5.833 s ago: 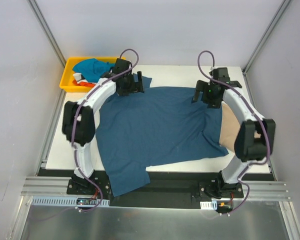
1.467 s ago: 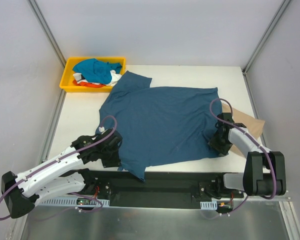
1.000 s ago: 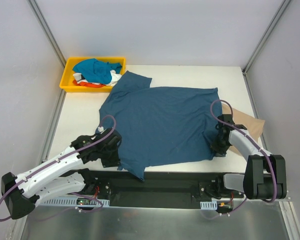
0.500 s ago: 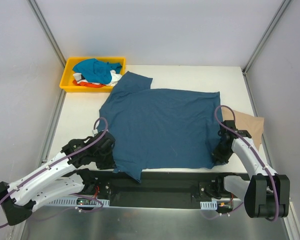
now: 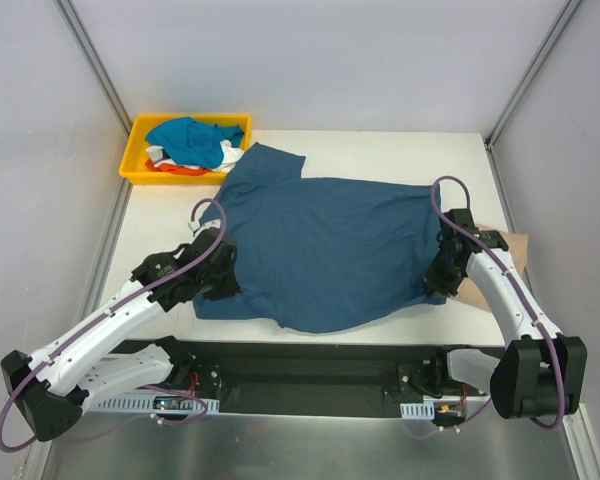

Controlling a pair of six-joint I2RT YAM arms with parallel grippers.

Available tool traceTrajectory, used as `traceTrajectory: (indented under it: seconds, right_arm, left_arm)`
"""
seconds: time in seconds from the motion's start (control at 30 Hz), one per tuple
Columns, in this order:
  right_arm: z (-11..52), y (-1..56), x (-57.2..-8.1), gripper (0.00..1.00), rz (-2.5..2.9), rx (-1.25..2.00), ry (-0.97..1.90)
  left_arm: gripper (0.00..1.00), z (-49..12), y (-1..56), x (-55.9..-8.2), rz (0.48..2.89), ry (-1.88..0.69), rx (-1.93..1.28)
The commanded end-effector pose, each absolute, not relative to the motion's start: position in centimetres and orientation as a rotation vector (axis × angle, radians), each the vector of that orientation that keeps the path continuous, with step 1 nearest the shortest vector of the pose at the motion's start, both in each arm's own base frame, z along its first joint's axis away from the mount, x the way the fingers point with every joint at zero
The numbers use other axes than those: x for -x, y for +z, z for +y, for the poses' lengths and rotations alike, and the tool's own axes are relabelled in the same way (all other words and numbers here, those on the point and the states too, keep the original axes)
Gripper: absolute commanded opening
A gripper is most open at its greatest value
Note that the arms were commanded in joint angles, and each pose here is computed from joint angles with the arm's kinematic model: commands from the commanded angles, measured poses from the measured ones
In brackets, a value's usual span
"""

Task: Fold and stack the t-shirts
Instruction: Fold the tshirt

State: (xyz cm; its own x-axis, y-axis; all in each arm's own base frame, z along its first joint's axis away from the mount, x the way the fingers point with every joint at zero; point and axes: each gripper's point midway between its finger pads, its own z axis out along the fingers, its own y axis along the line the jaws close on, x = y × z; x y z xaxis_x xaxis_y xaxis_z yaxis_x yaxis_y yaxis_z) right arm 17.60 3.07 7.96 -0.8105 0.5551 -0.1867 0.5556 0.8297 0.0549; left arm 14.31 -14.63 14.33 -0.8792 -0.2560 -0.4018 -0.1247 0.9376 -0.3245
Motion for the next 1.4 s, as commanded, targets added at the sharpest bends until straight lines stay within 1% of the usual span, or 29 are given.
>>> traceTrajectory:
  seconds: [0.0, 0.27, 0.5, 0.67, 0.73, 0.77, 0.8, 0.83, 0.87, 0.97, 1.1, 1.23, 1.37]
  right_arm:
    - [3.0, 10.7, -19.4, 0.12, 2.777, -0.823, 0.0]
    - [3.2, 13.7, -23.6, 0.13, 2.756, -0.711, 0.011]
    - [3.3, 14.5, -27.3, 0.13, 2.749, -0.673, 0.008]
    - [4.1, 13.8, -29.2, 0.11, 2.794, -0.627, 0.044]
    - [3.6, 13.1, -28.5, 0.15, 2.817, -0.615, -0.004]
    - [3.4, 12.8, -28.2, 0.2, 2.825, -0.611, -0.024]
    - [2.9, 12.3, -27.6, 0.23, 2.834, -0.613, -0.066]
    - [2.7, 12.0, -27.4, 0.29, 2.845, -0.593, -0.084]
    - [2.6, 11.9, -27.4, 0.31, 2.853, -0.584, -0.098]
    - [1.6, 11.6, -28.3, 0.34, 2.848, -0.504, -0.166]
    - [-0.2, 11.0, -29.5, 0.37, 2.868, -0.426, -0.325]
    - [-0.7, 10.1, -30.2, 0.41, 2.891, -0.395, -0.376]
    - [-0.8, 9.2, -31.2, 0.44, 2.894, -0.391, -0.37]
  left_arm:
    - [0.0, -14.1, 17.1, -18.7, 2.478, -0.378, 0.24]
    - [0.0, -13.8, 20.4, -23.4, 2.305, -0.364, 0.216]
    - [0.0, -13.1, 19.7, -27.2, 2.28, -0.316, 0.253]
    - [0.0, -12.7, 18.8, -29.5, 2.286, -0.324, 0.301]
    - [0.0, -13.2, 18.6, -29.9, 2.29, -0.346, 0.291]
    - [0.0, -13.5, 18.1, -30.0, 2.309, -0.355, 0.271]
    - [0.0, -13.6, 17.9, -30.1, 2.317, -0.355, 0.26]
    - [0.0, -13.7, 17.6, -30.2, 2.327, -0.35, 0.256]
    - [0.0, -13.8, 17.4, -30.1, 2.335, -0.356, 0.254]
    - [0.0, -14.2, 17.2, -30.0, 2.341, -0.382, 0.238]
    - [0.0, -14.3, 16.5, -29.7, 2.356, -0.393, 0.234]
    - [0.0, -14.3, 16.2, -29.6, 2.36, -0.394, 0.243]
    - [0.0, -14.4, 16.0, -29.5, 2.365, -0.396, 0.237]
